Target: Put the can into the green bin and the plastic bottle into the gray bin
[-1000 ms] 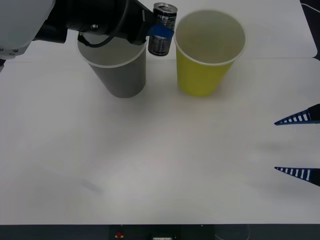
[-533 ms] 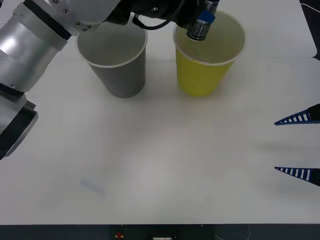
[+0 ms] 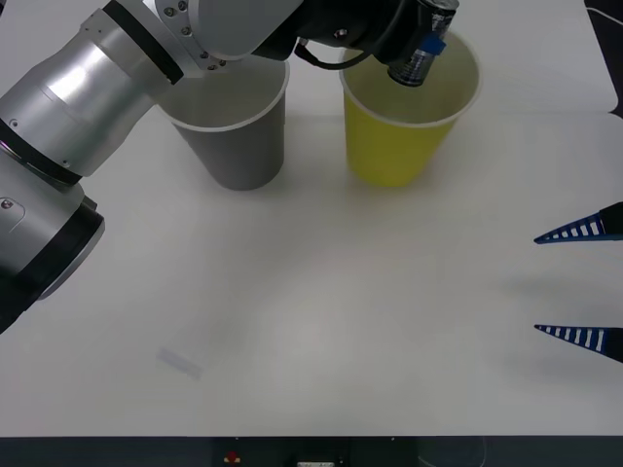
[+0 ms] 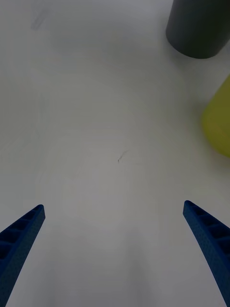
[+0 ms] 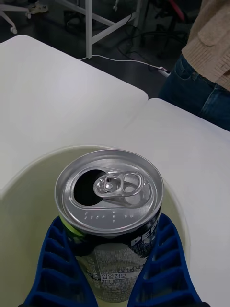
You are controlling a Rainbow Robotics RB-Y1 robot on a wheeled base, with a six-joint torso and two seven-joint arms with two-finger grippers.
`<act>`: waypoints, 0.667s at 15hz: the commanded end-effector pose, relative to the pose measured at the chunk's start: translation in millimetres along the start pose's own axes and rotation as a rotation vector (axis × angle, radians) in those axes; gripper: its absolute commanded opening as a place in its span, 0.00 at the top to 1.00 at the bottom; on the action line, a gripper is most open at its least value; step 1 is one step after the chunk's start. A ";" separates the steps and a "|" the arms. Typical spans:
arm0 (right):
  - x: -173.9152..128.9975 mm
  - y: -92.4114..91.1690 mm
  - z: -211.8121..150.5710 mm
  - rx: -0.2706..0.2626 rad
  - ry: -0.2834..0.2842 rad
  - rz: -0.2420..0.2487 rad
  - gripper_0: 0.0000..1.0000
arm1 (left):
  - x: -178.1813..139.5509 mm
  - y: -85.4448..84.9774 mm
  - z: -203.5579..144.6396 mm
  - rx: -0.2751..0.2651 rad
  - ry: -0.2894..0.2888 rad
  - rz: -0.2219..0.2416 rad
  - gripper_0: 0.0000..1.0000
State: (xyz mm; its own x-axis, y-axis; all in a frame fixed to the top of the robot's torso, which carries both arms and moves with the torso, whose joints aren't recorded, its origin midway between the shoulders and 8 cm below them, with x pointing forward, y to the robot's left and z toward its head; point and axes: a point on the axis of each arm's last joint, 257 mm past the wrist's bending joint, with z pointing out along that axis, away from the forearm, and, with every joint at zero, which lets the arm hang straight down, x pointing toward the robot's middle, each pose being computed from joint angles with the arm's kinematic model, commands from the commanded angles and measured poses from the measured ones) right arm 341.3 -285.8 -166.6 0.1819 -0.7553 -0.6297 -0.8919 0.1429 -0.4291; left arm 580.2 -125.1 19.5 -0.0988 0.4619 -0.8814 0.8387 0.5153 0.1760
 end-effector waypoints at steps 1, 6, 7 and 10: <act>0.0 0.0 0.0 0.000 0.000 0.000 0.00 | 0.6 1.7 0.1 -0.005 0.000 0.004 0.03; 0.0 0.0 0.0 0.000 0.000 0.000 0.00 | 1.7 6.7 -1.5 -0.017 0.003 0.038 0.00; 0.0 0.0 0.0 0.000 0.000 0.000 0.00 | 3.6 7.2 -1.6 -0.017 0.006 0.036 0.00; 0.0 0.0 0.0 0.000 0.000 0.000 0.00 | 10.0 7.4 -8.1 -0.012 0.038 0.062 0.00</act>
State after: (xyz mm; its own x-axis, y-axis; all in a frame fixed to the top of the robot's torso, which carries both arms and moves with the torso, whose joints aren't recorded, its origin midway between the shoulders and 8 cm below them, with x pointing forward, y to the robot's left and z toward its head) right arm 341.3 -285.8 -166.6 0.1819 -0.7553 -0.6297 -0.8919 0.1429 -0.4291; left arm 583.1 -113.5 16.2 -0.0682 0.5085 -0.8583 0.8350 0.4999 0.2299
